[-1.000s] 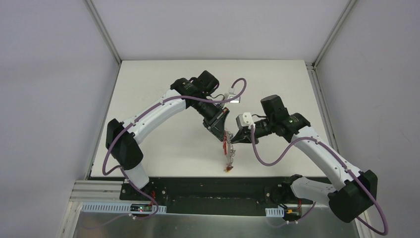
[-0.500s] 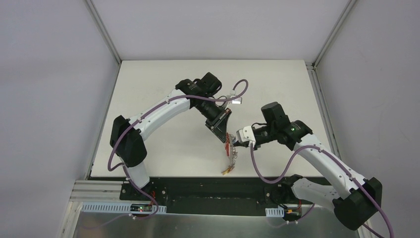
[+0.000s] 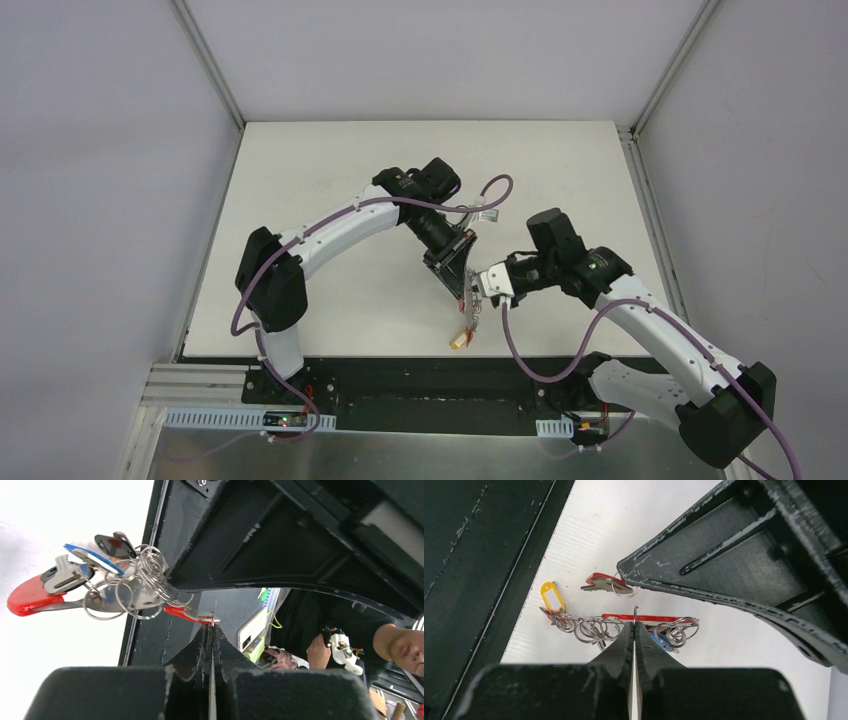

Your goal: Put the keys on the keyring

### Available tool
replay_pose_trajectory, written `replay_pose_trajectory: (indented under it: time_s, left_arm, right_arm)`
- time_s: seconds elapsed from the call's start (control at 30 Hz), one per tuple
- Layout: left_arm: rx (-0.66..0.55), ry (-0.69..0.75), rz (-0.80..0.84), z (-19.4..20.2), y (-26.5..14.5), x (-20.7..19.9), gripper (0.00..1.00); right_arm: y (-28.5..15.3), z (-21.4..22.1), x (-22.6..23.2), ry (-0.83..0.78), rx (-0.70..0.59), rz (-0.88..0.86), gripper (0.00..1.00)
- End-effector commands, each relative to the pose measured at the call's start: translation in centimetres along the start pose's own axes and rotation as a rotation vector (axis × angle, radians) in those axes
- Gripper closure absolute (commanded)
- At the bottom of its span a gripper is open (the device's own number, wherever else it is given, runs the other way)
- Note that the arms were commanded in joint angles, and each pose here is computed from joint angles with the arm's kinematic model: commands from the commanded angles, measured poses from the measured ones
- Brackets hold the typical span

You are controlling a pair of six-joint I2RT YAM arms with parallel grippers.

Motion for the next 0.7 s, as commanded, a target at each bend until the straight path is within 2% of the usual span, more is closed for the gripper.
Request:
replay_pose_trajectory:
  time_s: [0.0, 0.67]
  left_arm:
    - [0.009, 0.014, 0.014, -0.5, -0.1, -0.5, 1.0]
    - [-0.022, -0.011, -0.007, -1.2, -1.2, 0.7, 1.0]
  right_arm:
    - [-0.1, -1.1, -0.1, -0.081, -0.036, 0.011, 1.0]
    - [0.2, -0.8, 0.7, -0.117, -0.018, -0.024, 1.0]
Point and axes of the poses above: each gripper's point midway between its finger pads, its own y axis out along the fingers, its own x axis along the line the jaws close on, z = x × y, the point moved 1 cm from there along -y, back along the fingers, and after that the axes turned 6 degrees about y, right-handed, at the moved point
